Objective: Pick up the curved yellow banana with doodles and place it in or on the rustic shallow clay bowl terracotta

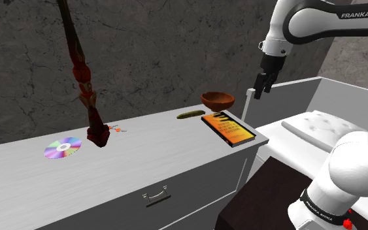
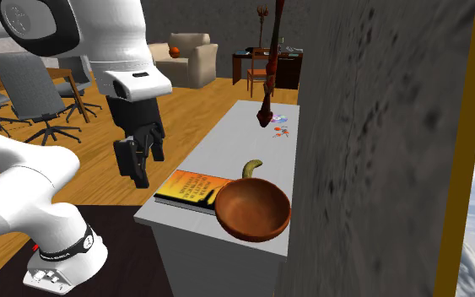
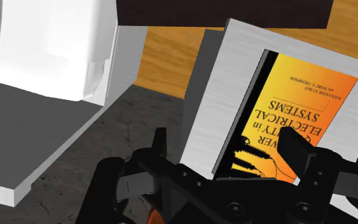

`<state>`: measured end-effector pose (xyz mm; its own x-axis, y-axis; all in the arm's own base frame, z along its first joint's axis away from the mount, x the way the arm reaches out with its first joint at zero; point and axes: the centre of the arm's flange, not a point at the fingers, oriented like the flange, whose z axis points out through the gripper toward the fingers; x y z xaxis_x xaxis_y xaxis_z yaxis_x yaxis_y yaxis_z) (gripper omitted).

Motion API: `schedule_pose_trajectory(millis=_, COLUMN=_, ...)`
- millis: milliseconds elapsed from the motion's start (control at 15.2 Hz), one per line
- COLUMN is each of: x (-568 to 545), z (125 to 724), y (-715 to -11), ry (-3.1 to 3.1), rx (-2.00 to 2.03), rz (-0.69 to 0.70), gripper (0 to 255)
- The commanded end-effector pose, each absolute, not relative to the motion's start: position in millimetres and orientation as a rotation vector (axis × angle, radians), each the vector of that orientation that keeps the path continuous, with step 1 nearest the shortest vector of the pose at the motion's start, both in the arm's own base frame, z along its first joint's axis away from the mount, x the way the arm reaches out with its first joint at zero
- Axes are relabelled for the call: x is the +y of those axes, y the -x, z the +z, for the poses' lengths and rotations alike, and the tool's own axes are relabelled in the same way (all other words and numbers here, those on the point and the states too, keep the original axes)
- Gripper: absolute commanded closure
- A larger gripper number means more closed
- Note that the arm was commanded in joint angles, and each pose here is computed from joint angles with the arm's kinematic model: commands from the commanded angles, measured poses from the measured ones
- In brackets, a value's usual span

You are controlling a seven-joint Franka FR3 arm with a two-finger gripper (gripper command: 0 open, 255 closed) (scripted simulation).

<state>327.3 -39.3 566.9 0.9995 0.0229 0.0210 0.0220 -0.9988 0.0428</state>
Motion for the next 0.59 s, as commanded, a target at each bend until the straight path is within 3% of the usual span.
schedule_pose_trajectory(millis=0, x=-39.3, z=566.9, y=-327.3, ry=-3.099, rx=0.035, rz=0.033, gripper=0)
schedule_pose_trajectory(millis=528, x=0.4, z=537.4, y=-422.3, ry=-3.032, rx=0.575, rz=0.003, gripper=0)
